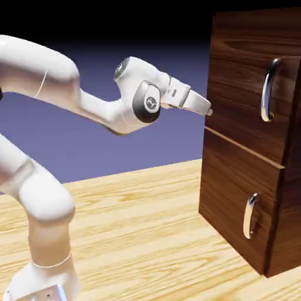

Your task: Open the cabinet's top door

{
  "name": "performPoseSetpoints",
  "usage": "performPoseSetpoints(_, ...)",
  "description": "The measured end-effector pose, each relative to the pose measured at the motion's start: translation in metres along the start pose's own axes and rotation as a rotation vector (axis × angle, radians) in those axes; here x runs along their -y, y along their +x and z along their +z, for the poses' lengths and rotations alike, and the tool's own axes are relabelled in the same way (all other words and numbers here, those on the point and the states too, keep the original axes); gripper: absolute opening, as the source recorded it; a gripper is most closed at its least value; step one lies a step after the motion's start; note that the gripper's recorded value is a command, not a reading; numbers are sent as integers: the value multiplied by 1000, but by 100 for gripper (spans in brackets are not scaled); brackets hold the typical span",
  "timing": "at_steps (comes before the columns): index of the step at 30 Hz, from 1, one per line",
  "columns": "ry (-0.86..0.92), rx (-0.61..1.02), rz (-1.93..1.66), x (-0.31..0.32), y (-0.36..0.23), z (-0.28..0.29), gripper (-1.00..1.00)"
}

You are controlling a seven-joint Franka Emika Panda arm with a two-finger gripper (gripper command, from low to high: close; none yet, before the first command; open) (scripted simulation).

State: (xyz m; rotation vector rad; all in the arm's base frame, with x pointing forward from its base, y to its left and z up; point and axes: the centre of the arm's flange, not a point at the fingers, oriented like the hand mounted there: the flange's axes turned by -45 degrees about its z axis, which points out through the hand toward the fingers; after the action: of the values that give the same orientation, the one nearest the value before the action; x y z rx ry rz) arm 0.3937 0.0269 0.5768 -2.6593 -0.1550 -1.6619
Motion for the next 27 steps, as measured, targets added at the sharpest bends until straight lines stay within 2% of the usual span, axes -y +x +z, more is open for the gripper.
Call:
performPoseSetpoints(13, 8, -193, 6, -21, 35, -27, 0)
performPoseSetpoints(27, 6, -352, 28, -75, 42, -29, 0)
